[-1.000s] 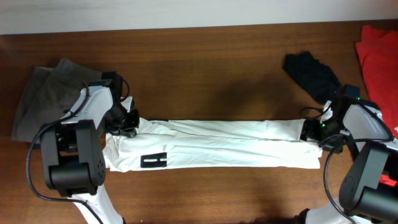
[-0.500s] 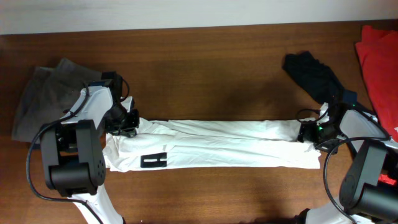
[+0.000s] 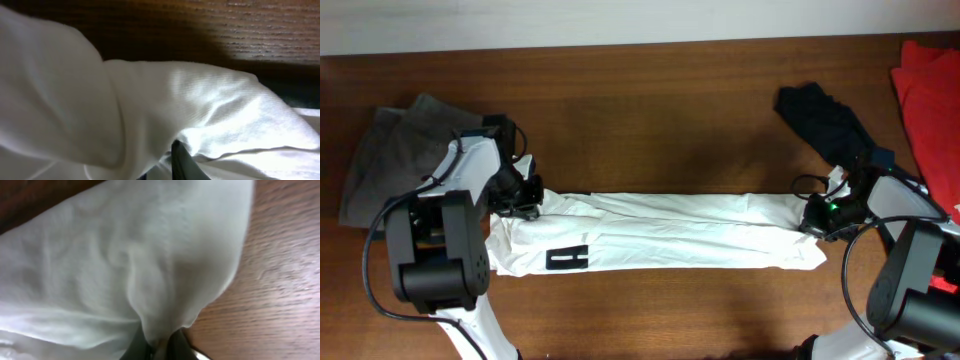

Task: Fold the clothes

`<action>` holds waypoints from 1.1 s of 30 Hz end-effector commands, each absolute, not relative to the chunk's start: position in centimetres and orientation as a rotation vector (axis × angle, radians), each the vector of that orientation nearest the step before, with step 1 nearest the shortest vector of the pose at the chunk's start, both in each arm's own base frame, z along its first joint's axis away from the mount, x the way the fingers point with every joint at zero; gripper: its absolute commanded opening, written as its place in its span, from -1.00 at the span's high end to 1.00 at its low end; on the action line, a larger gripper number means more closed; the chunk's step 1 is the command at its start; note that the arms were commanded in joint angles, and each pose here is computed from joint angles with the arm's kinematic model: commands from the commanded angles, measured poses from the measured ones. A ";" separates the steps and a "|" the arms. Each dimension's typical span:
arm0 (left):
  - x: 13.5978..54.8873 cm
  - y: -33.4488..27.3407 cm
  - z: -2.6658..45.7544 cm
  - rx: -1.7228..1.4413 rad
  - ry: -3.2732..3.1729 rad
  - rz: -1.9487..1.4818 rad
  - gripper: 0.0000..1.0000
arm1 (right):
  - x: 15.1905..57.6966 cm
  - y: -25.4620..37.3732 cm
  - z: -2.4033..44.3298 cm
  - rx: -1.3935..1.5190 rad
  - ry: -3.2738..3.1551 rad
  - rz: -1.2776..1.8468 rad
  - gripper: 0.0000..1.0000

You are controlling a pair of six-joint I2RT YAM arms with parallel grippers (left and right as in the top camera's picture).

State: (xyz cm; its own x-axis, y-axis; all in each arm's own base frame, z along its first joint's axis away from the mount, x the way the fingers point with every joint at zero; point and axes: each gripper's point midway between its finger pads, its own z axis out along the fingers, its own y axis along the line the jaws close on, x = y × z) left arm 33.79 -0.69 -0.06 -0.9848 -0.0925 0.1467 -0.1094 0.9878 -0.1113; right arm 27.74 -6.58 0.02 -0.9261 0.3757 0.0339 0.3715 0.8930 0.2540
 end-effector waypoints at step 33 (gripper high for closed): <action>35.4 -2.7 4.5 0.172 -2.991 0.373 0.36 | 33.5 3.6 9.8 0.118 3.126 0.143 0.92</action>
